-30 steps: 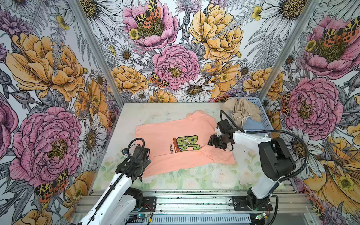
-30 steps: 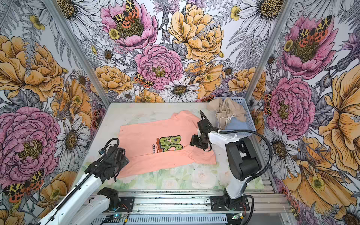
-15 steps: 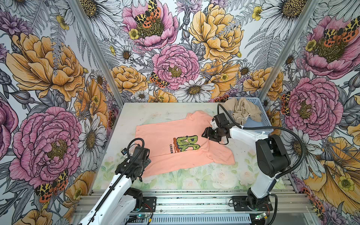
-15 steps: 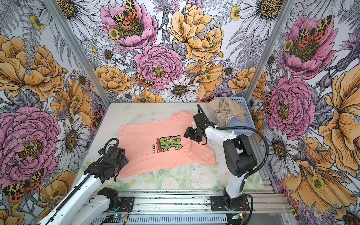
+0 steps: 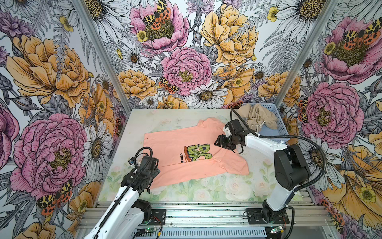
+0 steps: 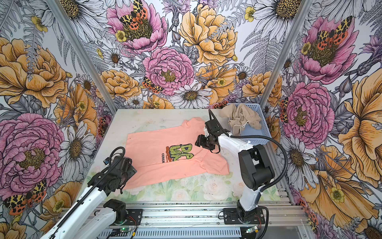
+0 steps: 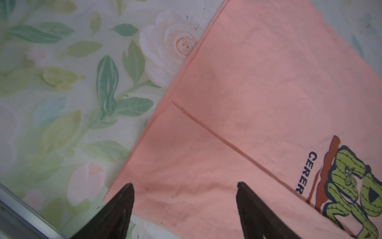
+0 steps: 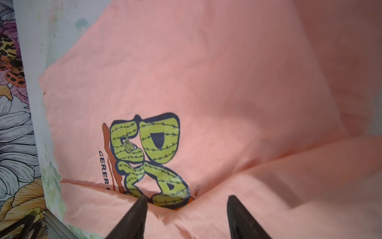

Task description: Fold and stack the mixed laundry pile

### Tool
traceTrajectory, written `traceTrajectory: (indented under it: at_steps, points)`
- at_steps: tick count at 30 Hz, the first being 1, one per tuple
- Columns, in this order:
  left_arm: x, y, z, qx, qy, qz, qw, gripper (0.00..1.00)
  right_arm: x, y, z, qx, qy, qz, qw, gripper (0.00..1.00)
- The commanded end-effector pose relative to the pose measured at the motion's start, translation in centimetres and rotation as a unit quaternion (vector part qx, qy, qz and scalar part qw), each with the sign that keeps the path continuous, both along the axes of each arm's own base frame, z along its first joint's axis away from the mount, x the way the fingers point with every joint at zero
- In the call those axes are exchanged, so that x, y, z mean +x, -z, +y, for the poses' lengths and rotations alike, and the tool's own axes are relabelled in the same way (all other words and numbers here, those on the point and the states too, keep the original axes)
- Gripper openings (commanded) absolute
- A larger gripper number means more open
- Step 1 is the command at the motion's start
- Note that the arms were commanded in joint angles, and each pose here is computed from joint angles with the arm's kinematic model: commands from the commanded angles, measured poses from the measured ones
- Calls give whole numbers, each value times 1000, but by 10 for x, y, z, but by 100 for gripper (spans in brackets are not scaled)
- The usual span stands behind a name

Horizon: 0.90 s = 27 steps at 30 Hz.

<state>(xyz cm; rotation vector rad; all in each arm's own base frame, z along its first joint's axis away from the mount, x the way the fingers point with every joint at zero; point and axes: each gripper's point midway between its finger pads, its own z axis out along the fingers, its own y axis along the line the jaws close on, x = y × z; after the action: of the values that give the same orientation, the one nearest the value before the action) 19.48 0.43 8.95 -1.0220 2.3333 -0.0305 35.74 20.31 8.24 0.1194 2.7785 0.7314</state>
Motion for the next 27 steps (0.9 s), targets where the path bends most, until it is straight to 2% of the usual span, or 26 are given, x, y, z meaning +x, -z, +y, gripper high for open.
traceTrajectory:
  at_steps: [1, 10, 19, 27]
  points:
    - [0, -4, -1, 0, 0, -2, 1000, 80, -23, 13, -4, -9, -5, 26, 1000, 64]
    - [1, -5, -2, 2, 4, -1, 1000, 80, -26, 34, -4, -9, 11, 45, 999, 65]
    - [-1, -1, -2, 0, 0, -1, 1000, 80, -2, 25, 13, 15, 8, 27, 999, 65]
    - [-1, -1, -1, 0, -3, 0, 1000, 81, 28, 0, 41, 54, 2, -8, 998, 66]
